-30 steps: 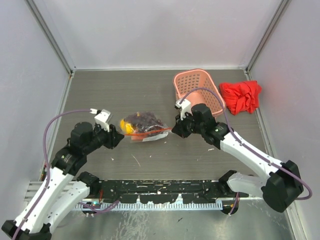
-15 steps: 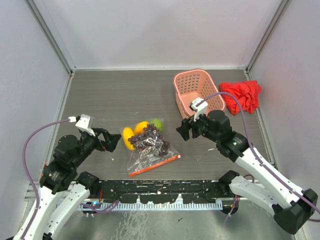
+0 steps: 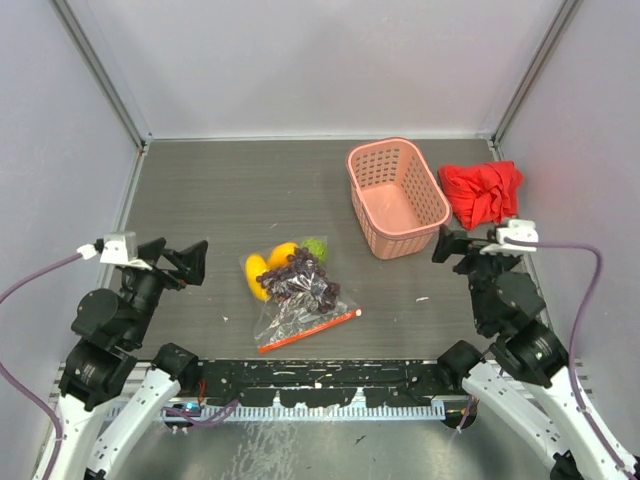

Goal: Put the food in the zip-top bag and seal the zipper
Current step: Reset both arms

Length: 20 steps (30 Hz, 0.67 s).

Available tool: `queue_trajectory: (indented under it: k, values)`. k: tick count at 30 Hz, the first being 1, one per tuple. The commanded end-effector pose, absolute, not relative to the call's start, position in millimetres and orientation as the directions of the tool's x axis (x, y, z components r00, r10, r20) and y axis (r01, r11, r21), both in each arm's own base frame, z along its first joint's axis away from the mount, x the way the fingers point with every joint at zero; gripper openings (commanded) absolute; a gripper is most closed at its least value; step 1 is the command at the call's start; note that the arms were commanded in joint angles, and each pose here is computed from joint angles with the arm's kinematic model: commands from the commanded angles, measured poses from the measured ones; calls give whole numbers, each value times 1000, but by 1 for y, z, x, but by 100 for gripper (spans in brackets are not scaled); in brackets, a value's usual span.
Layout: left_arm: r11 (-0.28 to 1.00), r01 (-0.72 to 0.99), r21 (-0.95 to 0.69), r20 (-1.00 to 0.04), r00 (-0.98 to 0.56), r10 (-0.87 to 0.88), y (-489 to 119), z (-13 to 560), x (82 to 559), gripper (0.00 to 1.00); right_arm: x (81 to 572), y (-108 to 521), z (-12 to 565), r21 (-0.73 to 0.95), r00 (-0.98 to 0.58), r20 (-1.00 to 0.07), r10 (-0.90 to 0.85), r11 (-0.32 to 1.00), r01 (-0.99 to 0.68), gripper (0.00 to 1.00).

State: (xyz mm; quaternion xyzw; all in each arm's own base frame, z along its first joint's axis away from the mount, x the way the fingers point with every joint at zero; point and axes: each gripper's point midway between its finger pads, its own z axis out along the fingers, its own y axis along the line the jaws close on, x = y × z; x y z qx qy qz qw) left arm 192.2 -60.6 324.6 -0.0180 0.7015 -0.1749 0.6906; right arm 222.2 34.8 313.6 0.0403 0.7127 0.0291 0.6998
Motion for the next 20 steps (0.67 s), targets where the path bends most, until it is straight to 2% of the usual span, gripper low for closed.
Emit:
queue_trajectory:
  k: [1,6,20]
  values:
    - [944,150,-295,-936,151,-317,-37,353,193,98,204,-16,329,198,104,-979,178,952,235,100]
    - [947,113,-299,-931,184,-316,-27,340,190,98,191,-23,328,290,195,-948,252,935,205,100]
    - [952,84,-293,-936,177,-304,-23,333,198,98,192,-15,334,256,180,-957,228,954,158,100]
